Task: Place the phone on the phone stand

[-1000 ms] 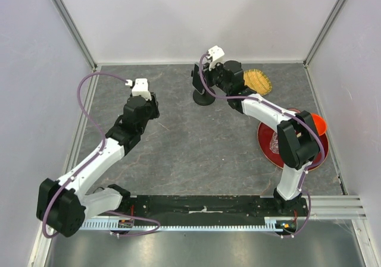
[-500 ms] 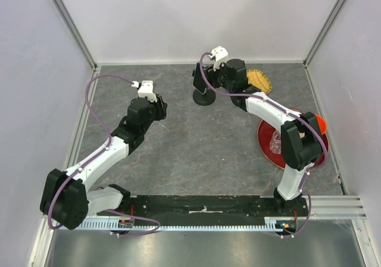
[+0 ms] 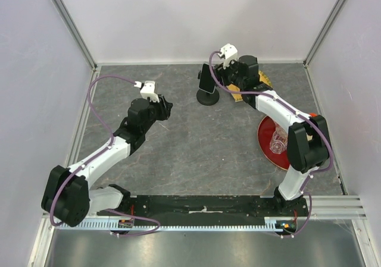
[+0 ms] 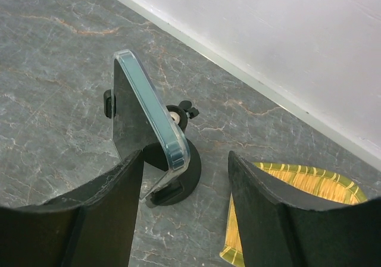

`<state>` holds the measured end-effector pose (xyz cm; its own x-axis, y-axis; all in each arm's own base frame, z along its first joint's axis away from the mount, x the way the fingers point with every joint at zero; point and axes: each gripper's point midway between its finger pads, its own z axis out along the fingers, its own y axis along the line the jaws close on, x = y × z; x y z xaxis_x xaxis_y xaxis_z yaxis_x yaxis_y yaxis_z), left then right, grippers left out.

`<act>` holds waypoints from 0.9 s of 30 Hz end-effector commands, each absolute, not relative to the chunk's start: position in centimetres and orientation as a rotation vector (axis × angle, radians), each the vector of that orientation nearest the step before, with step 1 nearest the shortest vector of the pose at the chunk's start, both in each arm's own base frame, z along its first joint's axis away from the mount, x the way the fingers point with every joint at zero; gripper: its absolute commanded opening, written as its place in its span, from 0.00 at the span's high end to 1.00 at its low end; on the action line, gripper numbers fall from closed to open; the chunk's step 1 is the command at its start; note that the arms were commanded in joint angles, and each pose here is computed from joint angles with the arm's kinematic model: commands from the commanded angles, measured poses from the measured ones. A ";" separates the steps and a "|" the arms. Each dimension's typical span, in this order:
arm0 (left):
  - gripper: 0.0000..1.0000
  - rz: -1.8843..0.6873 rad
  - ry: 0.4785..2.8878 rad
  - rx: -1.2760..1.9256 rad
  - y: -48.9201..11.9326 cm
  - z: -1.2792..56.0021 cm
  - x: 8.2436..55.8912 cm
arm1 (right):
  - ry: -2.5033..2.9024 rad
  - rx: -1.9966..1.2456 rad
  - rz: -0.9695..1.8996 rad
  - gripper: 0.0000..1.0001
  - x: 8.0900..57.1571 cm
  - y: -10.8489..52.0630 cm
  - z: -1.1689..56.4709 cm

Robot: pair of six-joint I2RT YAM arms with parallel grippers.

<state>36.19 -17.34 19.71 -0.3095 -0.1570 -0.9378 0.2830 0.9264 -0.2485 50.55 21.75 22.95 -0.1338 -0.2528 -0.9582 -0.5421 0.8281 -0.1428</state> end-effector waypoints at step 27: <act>0.53 -0.962 1.597 0.274 -23.3 24.2 33.8 | 1.571 -0.833 0.675 0.39 50.9 24.2 26.0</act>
<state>35.29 -23.27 19.25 -0.3808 -0.2499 -0.8903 0.5752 0.6898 -0.4396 50.88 22.08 22.29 -0.1705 -0.1852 -0.9678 -0.7329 0.6803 -0.0011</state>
